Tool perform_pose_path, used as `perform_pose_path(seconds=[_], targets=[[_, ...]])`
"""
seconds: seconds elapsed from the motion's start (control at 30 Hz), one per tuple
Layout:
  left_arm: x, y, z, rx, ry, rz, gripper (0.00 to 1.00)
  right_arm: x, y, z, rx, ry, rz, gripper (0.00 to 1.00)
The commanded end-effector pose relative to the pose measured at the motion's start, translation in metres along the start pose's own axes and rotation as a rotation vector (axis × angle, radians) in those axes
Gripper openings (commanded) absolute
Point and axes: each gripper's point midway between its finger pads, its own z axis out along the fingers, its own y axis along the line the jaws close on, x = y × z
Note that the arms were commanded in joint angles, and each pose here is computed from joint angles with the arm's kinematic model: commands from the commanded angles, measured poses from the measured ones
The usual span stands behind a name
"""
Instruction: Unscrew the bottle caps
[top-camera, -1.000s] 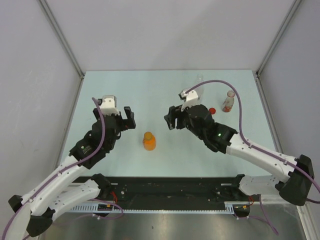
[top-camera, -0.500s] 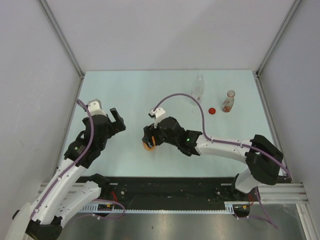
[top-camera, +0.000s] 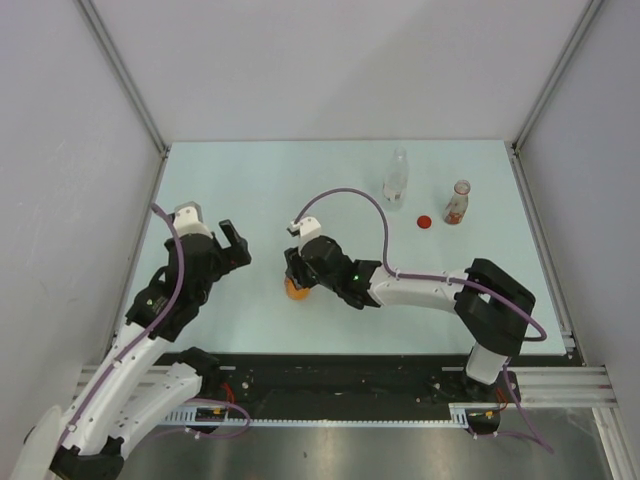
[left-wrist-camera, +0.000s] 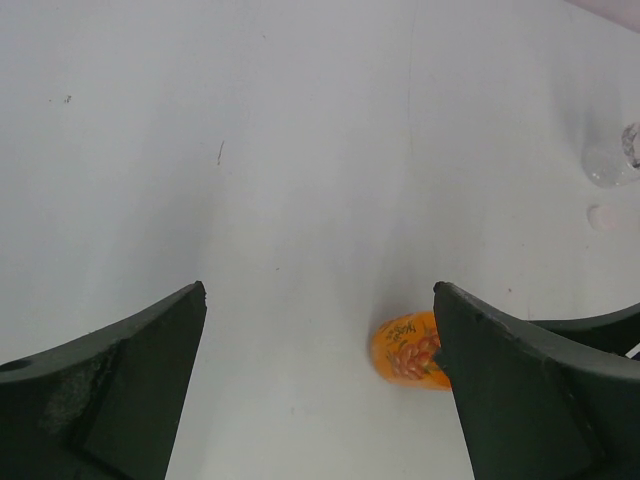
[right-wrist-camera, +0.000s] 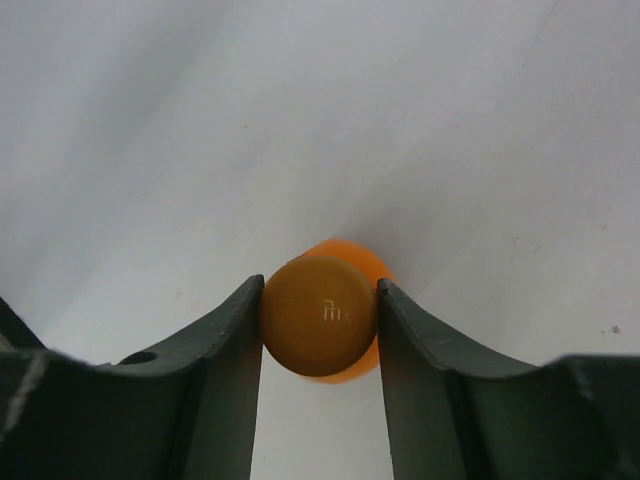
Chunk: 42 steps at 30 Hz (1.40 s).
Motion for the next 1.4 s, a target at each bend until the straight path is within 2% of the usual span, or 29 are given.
perform_pose_path(seconds=[0.0,0.03,0.07,0.13,0.23,0.3,0.33,0.4,0.5,0.57,0.7,0.77,0.8,0.9,1.0,1.13,1.2,1.37], targets=[[-0.007,-0.002,-0.003,0.02,-0.027,-0.001,1.0,-0.033,0.001,-0.005,0.035,-0.084,0.021,0.39],[-0.007,-0.002,-0.003,0.022,-0.028,0.0,1.0,-0.035,0.001,-0.006,0.04,-0.089,0.021,0.3],[-0.007,-0.002,-0.002,0.023,-0.028,-0.001,1.0,-0.037,-0.001,-0.009,0.049,-0.094,0.02,0.26],[-0.007,-0.005,-0.003,0.038,-0.028,0.001,1.0,-0.046,-0.001,-0.019,0.052,-0.109,0.022,0.2],[-0.011,-0.02,-0.006,0.121,-0.03,0.025,1.0,-0.063,-0.006,-0.04,0.073,-0.144,0.028,0.17],[-0.022,-0.04,-0.012,0.235,-0.064,0.056,1.0,-0.076,-0.017,-0.057,0.122,-0.186,0.037,0.16],[-0.026,-0.068,-0.022,0.396,-0.071,0.064,1.0,-0.094,-0.02,-0.074,0.131,-0.238,0.059,0.15],[-0.029,-0.096,-0.037,0.569,-0.079,0.087,1.0,-0.109,-0.037,-0.094,0.178,-0.282,0.114,0.14],[-0.033,-0.14,-0.063,0.841,-0.079,0.11,1.0,-0.139,-0.064,-0.129,0.198,-0.363,0.221,0.02],[-0.036,-0.161,-0.082,1.01,-0.105,0.139,1.0,-0.155,-0.079,-0.152,0.176,-0.403,0.313,0.0],[-0.048,-0.184,-0.101,1.17,-0.156,0.213,1.0,-0.171,-0.087,-0.185,0.09,-0.437,0.401,0.0],[-0.052,-0.196,-0.106,1.251,-0.176,0.233,1.0,-0.178,-0.078,-0.203,-0.008,-0.465,0.43,0.0],[-0.055,-0.204,-0.122,1.348,-0.203,0.249,1.0,-0.182,-0.083,-0.209,-0.029,-0.485,0.448,0.0],[-0.054,-0.214,-0.133,1.46,-0.217,0.285,1.0,-0.19,-0.073,-0.229,-0.176,-0.514,0.5,0.0],[-0.053,-0.221,-0.134,1.494,-0.228,0.359,1.0,-0.189,-0.059,-0.242,-0.32,-0.474,0.544,0.0],[-0.048,-0.226,-0.137,1.529,-0.228,0.412,1.0,-0.199,-0.045,-0.263,-0.463,-0.48,0.512,0.0],[-0.043,-0.231,-0.134,1.537,-0.214,0.418,1.0,-0.197,-0.03,-0.269,-0.556,-0.443,0.498,0.0],[-0.035,-0.24,-0.137,1.587,-0.186,0.431,1.0,-0.196,-0.015,-0.265,-0.656,-0.398,0.476,0.0]])
